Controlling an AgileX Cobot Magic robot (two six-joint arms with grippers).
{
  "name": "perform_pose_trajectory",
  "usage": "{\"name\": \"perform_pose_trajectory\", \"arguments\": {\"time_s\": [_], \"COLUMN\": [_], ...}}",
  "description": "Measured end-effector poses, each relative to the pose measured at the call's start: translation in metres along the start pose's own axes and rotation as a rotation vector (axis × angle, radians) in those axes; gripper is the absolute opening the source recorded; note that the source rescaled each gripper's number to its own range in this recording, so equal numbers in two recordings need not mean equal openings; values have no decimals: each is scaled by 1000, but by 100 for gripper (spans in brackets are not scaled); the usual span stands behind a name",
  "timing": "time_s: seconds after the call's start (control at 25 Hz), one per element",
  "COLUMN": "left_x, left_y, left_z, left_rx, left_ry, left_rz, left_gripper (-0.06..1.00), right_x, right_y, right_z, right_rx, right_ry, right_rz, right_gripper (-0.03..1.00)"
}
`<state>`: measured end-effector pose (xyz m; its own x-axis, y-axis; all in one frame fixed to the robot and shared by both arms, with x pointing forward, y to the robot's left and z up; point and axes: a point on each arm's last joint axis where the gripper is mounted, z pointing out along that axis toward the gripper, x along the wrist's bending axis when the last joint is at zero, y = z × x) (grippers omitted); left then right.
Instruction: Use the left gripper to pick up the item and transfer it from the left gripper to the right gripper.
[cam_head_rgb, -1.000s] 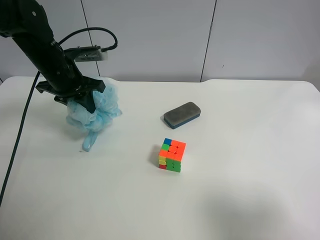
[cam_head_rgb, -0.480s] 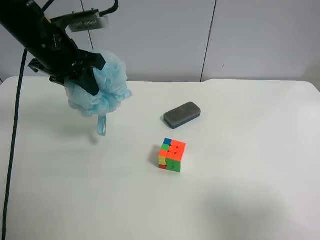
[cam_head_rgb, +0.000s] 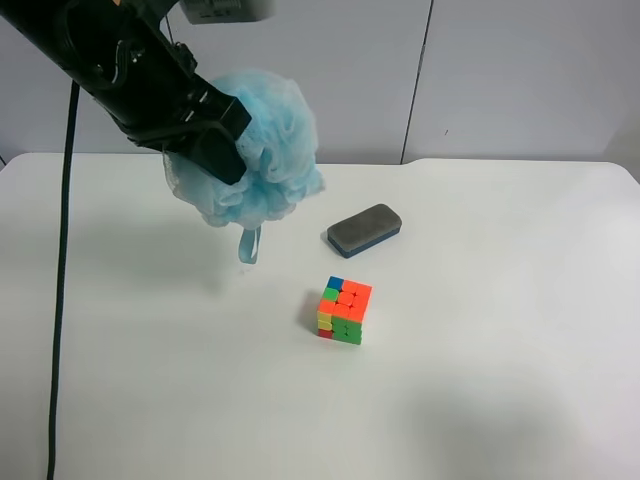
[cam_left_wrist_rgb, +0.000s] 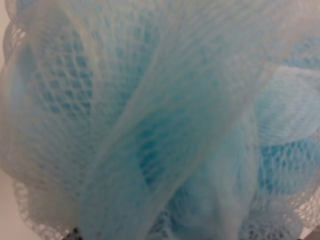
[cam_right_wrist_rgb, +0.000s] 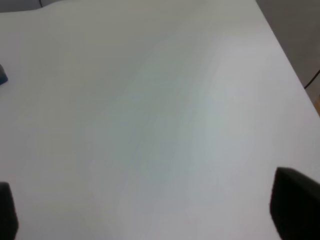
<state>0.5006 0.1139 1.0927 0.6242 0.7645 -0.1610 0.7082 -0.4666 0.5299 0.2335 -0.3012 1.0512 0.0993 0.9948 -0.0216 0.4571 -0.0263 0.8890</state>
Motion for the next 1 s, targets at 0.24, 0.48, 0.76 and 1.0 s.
{"name": "perform_pose_trajectory", "arguments": {"time_s": [0.24, 0.48, 0.76, 1.0], "left_x": [-32, -41, -44, -45], "left_y": [0, -2, -2, -5], "left_z": [-6, -6, -6, -6], "left_rx": [-36, -35, -44, -14], "left_ry": [-53, -87, -122, -132], "left_rz": [174, 274, 350, 421], "left_gripper": [4, 4, 3, 3], "right_x": [0, 0, 0, 0], "right_y": [0, 0, 0, 0], "right_z": [0, 0, 0, 0], "right_rx": [0, 0, 0, 0], "right_ry": [0, 0, 0, 0], "right_rz": [0, 0, 0, 0], "right_gripper": [100, 100, 100, 100]}}
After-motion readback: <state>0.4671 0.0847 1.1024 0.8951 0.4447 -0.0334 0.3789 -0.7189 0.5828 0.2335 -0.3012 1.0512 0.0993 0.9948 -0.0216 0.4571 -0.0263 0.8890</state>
